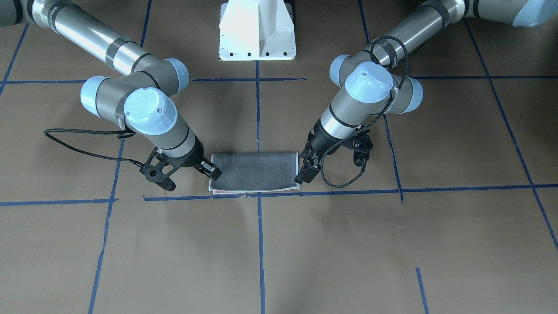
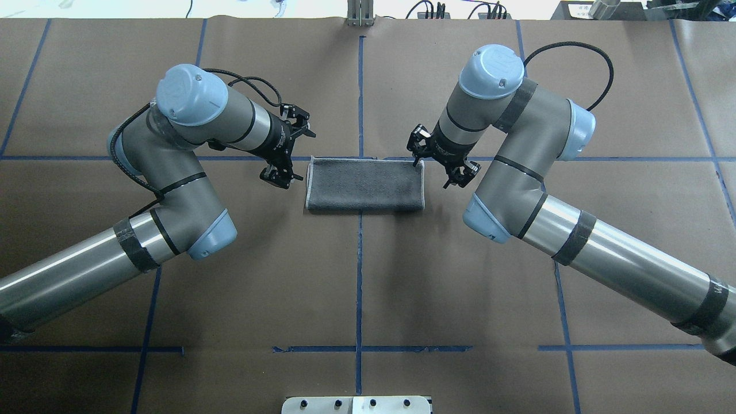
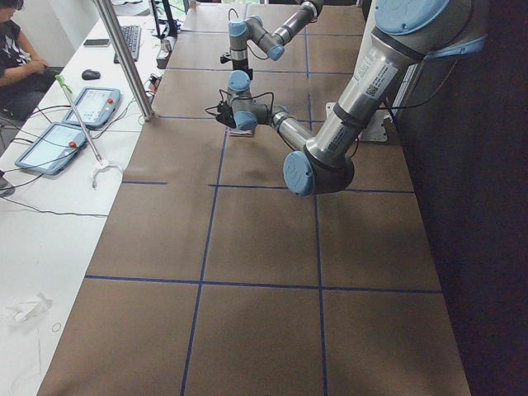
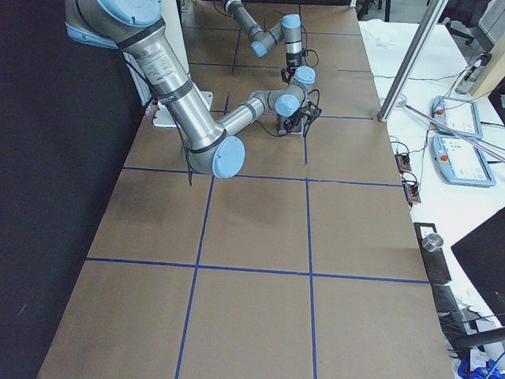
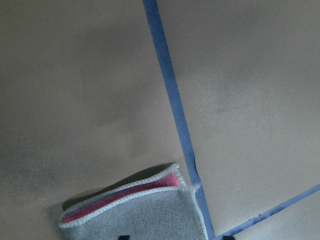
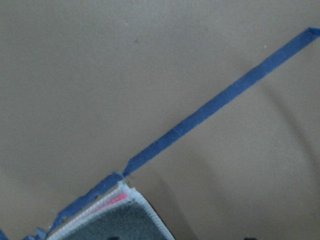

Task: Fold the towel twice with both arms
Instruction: 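Open both grippers and raise them away from the folded towel, then lower the left gripper onto the end of the towel strip nearest it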

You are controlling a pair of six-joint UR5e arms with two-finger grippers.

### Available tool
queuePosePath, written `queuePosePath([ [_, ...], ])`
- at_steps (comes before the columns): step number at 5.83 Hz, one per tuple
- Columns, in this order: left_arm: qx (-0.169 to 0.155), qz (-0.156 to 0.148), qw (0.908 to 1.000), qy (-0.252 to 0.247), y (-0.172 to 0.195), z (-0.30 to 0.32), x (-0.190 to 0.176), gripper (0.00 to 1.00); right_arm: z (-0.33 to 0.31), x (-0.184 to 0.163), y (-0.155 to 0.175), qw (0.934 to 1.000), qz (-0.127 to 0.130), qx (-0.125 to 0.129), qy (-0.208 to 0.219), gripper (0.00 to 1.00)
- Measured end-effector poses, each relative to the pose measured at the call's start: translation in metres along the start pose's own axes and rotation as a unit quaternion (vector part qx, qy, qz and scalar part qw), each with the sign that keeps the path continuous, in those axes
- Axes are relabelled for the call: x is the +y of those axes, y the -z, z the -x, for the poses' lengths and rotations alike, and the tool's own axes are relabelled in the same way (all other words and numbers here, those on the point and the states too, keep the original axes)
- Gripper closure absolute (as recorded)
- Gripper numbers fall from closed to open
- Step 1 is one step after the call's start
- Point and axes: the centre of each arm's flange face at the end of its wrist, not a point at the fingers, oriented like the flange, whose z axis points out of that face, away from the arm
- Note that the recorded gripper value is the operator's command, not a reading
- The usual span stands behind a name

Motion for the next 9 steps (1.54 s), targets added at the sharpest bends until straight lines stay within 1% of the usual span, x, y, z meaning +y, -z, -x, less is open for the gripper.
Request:
queuePosePath([
  [1,0.000,0.002,0.9993,-0.039,0.007,0.002,-0.013,0.00,-0.001,-0.014,0.010,0.9999,-0.009,-0.005,0.001,0.00],
  [2,-0.010,0.011,0.9949,-0.100,0.017,0.011,-0.028,0.00,-0.009,-0.028,0.023,0.9998,-0.017,-0.011,0.004,0.00],
  [3,-0.023,0.024,0.9855,-0.166,0.031,0.018,-0.043,0.00,-0.035,-0.044,0.041,0.9991,-0.026,-0.018,0.029,0.00],
  [4,-0.029,0.033,0.9760,-0.213,0.039,0.024,-0.053,0.00,-0.070,-0.060,0.057,0.9961,-0.036,-0.020,0.077,0.00],
  [5,-0.031,0.037,0.9678,-0.247,0.038,0.028,-0.052,0.00,-0.099,-0.077,0.065,0.9910,-0.046,-0.013,0.125,0.00],
  [6,-0.039,0.044,0.9551,-0.290,0.024,0.040,-0.038,0.00,-0.121,-0.091,0.063,0.9856,-0.052,-0.001,0.161,0.00],
  [7,-0.045,0.050,0.9402,-0.334,0.006,0.057,-0.019,0.00,-0.133,-0.099,0.060,0.9826,-0.054,0.008,0.178,0.00],
  [8,-0.045,0.050,0.9302,-0.361,-0.005,0.067,-0.007,0.08,-0.138,-0.101,0.058,0.9815,-0.054,0.011,0.183,0.00],
  [9,-0.047,0.052,0.9255,-0.372,-0.014,0.071,-0.001,0.27,-0.139,-0.102,0.057,0.9812,-0.054,0.013,0.185,0.00],
])
